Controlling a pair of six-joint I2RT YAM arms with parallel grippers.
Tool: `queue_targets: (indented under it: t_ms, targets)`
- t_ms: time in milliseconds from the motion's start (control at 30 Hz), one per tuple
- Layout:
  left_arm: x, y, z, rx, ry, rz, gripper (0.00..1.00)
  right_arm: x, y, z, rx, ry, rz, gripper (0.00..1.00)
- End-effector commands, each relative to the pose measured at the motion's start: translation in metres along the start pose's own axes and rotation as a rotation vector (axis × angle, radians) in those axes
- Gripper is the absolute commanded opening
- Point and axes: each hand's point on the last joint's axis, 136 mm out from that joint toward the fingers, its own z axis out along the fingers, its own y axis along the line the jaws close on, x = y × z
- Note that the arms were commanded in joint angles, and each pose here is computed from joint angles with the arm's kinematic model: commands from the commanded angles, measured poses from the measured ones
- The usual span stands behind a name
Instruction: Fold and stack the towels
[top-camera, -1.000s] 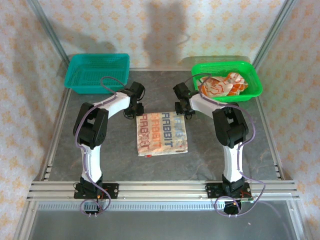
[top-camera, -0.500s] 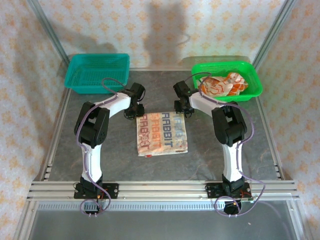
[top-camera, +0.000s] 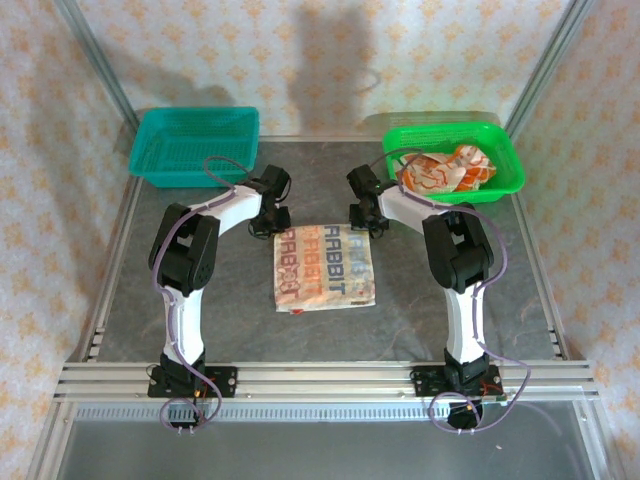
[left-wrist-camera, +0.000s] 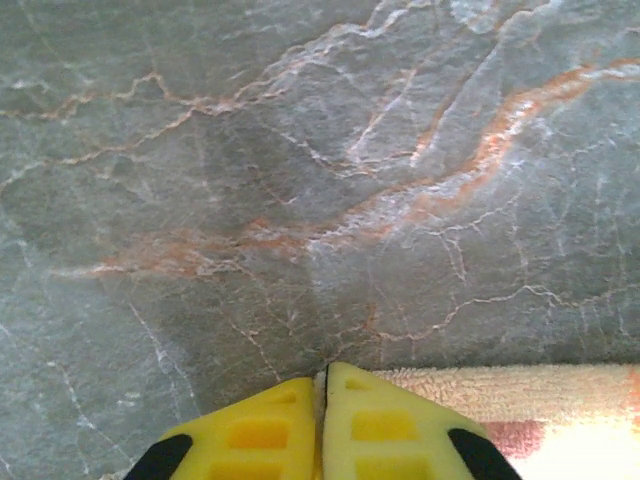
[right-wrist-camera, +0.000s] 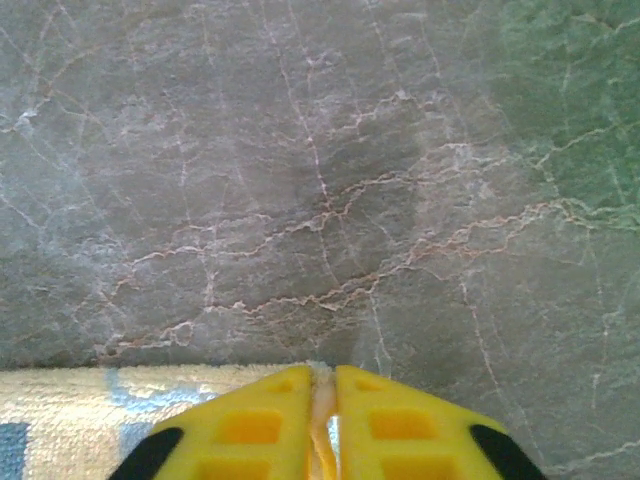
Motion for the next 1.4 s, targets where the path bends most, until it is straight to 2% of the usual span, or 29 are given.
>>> queue_targets:
  t_ms: [0, 167, 400, 633, 933, 1167, 1200, 1233, 1267, 1300, 1367]
  targets:
    - [0.016, 0.008, 0.019, -0.019, 0.057, -0.015, 0.03, 0.011, -0.007, 0.008, 0.023, 0.039, 0.007, 0.01]
    - [0.011, 0.007, 0.01, -0.017, 0.035, -0.016, 0.0, 0.001, -0.005, -0.002, 0.023, 0.008, -0.002, 0.0]
    - [-0.007, 0.005, -0.034, 0.001, -0.07, -0.007, 0.0, -0.014, -0.003, -0.038, -0.007, -0.085, -0.011, 0.0]
    - [-0.004, 0.005, -0.062, 0.051, -0.134, -0.013, 0.0, -0.009, -0.003, -0.063, -0.058, -0.136, -0.001, 0.0]
    - [0.033, 0.01, -0.075, 0.1, -0.161, -0.012, 0.0, 0.037, -0.005, -0.082, -0.115, -0.154, 0.008, 0.0]
    - [0.092, 0.015, -0.078, 0.11, -0.176, -0.014, 0.0, 0.1, -0.011, -0.087, -0.117, -0.153, 0.024, 0.01]
    - [0.102, 0.016, -0.076, 0.117, -0.172, -0.015, 0.08, 0.108, -0.012, -0.087, -0.124, -0.15, 0.032, 0.11]
    - [0.109, 0.014, -0.077, 0.131, -0.174, -0.022, 0.22, 0.113, -0.013, -0.089, -0.132, -0.151, 0.037, 0.24]
    - [0.116, 0.012, -0.076, 0.143, -0.172, -0.021, 0.3, 0.117, -0.013, -0.091, -0.136, -0.15, 0.043, 0.37]
    - [0.123, 0.011, -0.076, 0.148, -0.168, -0.02, 0.37, 0.119, -0.014, -0.094, -0.137, -0.151, 0.049, 0.42]
    - [0.128, 0.012, -0.078, 0.15, -0.166, -0.032, 0.47, 0.119, -0.014, -0.099, -0.139, -0.153, 0.057, 0.43]
